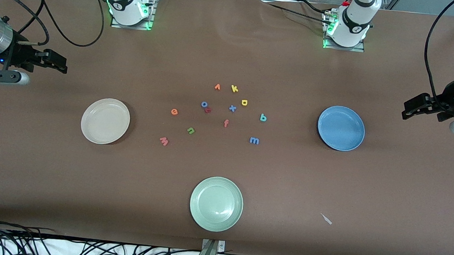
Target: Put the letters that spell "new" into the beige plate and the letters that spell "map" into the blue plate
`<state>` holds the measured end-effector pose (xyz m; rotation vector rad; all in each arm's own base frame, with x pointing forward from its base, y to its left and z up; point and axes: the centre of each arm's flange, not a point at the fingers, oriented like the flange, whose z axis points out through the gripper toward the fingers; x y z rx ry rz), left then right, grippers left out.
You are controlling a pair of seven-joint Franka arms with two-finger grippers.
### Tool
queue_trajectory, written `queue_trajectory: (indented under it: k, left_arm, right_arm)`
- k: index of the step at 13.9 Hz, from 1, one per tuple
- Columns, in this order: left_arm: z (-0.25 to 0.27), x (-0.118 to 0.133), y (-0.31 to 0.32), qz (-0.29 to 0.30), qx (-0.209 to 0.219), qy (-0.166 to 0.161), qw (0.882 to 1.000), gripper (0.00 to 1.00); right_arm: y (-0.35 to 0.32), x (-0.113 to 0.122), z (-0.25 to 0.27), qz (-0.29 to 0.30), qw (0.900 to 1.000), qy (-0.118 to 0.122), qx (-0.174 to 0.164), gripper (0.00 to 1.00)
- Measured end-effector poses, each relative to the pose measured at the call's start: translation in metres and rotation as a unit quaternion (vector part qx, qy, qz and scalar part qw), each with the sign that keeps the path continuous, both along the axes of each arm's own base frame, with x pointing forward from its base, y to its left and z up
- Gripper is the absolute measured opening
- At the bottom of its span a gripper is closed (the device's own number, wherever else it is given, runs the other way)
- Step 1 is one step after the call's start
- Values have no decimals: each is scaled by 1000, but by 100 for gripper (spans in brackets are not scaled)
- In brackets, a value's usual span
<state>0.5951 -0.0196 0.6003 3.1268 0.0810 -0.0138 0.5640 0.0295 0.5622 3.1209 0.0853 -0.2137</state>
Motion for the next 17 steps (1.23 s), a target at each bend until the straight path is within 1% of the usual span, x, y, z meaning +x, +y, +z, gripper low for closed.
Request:
queue_trajectory:
  k: [10,14,17]
  left_arm:
    - [2,0,0,0,-1,-2,1000,100]
    - [-9,4,4,11,-37,10,999,100]
    - [-18,8,13,21,-45,18,999,100]
  right_arm:
    - [0,0,0,0,1000,0,0,100]
    - [0,1,-2,0,1000,1,0,100]
    - [2,5,-7,-3,1000,-2,0,100]
